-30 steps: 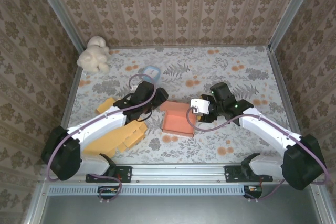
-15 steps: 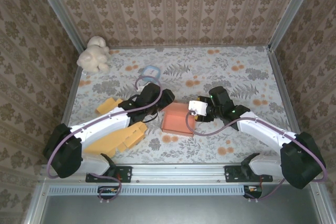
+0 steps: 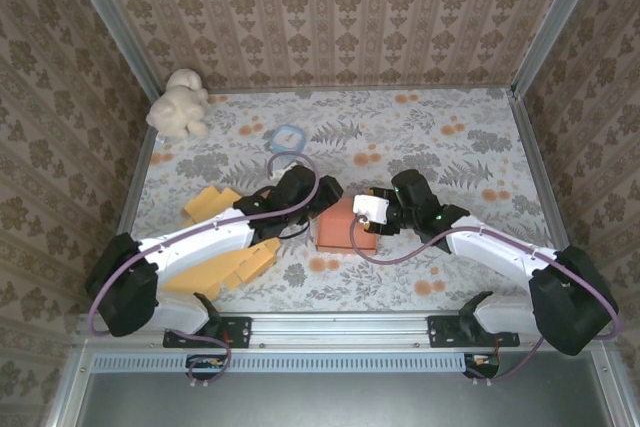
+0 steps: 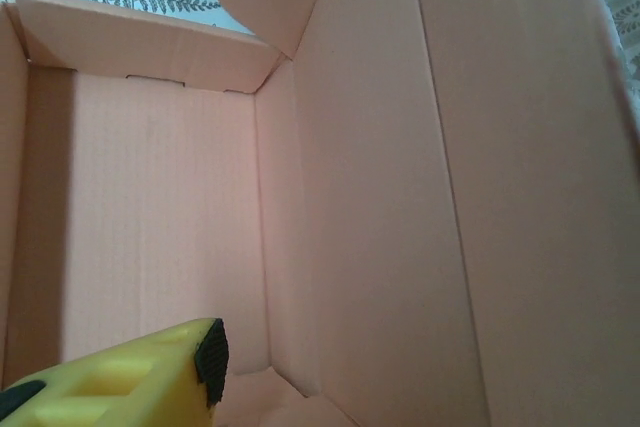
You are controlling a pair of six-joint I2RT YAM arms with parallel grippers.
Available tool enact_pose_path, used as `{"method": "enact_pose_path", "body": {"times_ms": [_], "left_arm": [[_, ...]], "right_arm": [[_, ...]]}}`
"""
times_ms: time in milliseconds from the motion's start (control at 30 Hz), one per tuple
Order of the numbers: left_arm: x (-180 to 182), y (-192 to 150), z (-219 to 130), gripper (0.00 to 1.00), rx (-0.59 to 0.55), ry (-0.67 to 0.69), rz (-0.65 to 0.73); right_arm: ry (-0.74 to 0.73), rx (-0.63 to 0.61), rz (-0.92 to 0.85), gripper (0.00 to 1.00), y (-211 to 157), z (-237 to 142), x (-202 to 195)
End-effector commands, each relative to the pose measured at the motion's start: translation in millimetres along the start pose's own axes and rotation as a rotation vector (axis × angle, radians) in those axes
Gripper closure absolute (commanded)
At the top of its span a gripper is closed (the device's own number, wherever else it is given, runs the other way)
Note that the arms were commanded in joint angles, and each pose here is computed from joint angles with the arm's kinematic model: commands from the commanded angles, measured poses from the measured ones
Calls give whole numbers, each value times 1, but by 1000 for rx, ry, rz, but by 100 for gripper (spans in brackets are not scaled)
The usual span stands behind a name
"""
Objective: Fold the paper box
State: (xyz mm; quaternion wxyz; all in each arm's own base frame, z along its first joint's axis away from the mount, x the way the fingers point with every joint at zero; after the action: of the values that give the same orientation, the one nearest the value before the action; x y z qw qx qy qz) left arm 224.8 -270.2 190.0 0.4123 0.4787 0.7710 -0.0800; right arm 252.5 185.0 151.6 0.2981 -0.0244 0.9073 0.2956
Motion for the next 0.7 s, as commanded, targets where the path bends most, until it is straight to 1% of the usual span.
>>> {"method": "enact_pose_path", "body": {"times_ms": [0,200,400,667], "left_arm": [[-5,-5,2,25,-8,-13,-2],[12,-11,10,28,-8,16,-23],[7,-20,12,30,0,20,5],[18,-27,15,33,-19,59,31]], "right_arm": [[13,-11,-9,42,2,2,6],[42,38,-40,45,1,-2,16],[41,43,-45,47,1,-7,22],[67,96,-60,47,-9,-16,32]]}}
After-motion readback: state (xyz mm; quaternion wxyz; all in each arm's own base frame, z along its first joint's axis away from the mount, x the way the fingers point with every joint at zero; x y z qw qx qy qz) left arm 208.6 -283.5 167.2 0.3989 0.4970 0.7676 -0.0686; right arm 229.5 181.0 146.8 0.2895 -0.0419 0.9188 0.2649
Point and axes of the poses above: each hand's point on the last joint's axis, 136 mm out from that joint toward the fingers, its own z axis out along the fingers, its own x axis along the line the jaws close on, y = z × x, the point moved 6 cm from there along -z, back along the fingers, and after that the axes turned 5 degrees about -z, right-handed, at the moved point
